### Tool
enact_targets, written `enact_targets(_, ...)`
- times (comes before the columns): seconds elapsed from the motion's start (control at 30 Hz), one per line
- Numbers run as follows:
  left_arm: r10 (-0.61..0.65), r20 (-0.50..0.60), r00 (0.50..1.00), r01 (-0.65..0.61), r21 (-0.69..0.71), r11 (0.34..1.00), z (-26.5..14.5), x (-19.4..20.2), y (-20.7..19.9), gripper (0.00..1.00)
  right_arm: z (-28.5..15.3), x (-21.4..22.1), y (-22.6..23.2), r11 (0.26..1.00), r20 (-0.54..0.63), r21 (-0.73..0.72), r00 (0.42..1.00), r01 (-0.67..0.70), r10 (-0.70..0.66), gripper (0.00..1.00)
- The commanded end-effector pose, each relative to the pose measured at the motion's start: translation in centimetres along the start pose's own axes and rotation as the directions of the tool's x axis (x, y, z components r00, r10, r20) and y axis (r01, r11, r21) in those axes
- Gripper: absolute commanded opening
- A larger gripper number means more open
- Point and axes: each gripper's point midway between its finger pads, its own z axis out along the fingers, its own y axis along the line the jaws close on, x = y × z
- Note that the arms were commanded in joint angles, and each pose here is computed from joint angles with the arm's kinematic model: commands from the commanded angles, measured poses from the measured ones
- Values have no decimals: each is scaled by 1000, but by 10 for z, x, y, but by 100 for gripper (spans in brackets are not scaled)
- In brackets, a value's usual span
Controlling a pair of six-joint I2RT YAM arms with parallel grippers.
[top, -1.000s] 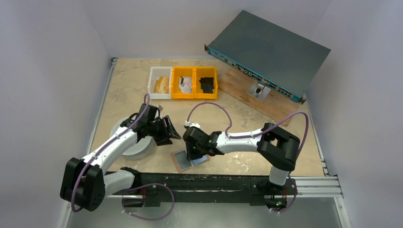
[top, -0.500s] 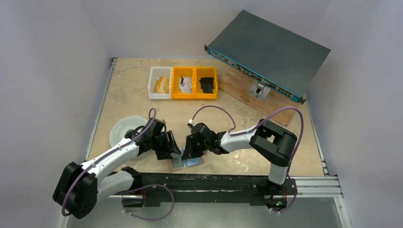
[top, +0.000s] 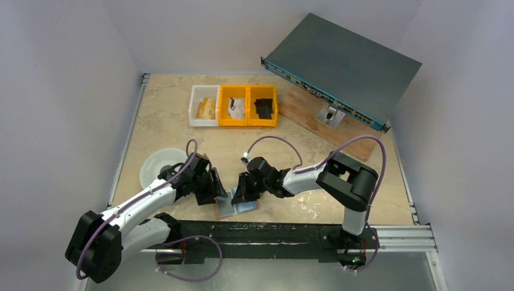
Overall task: Take the credit cards out of the card holder
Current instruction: Remove the credit card from the card holder.
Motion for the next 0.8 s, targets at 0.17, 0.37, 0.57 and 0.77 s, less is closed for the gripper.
enact_targets(0.17, -12, -19, 1000, 12, -1, 1000, 11, 7, 3, 55, -1, 48, -94, 953, -111, 301, 992, -27, 64, 1)
enact_targets(0.37, -10, -30, 999, 12, 51, 999, 13, 9, -7, 55, 0, 50, -95, 954, -117, 299, 991, -26, 63, 1)
enact_targets(0.57, 15, -32, 999, -12, 101, 995, 8, 8, -23, 50, 1, 48, -94, 955, -118, 296, 991, -22, 59, 0)
enact_targets(0.77, 25, -26, 999, -21, 123, 992, 5, 6, -32, 26, -1, 45, -88, 959, -111, 283, 993, -18, 51, 3)
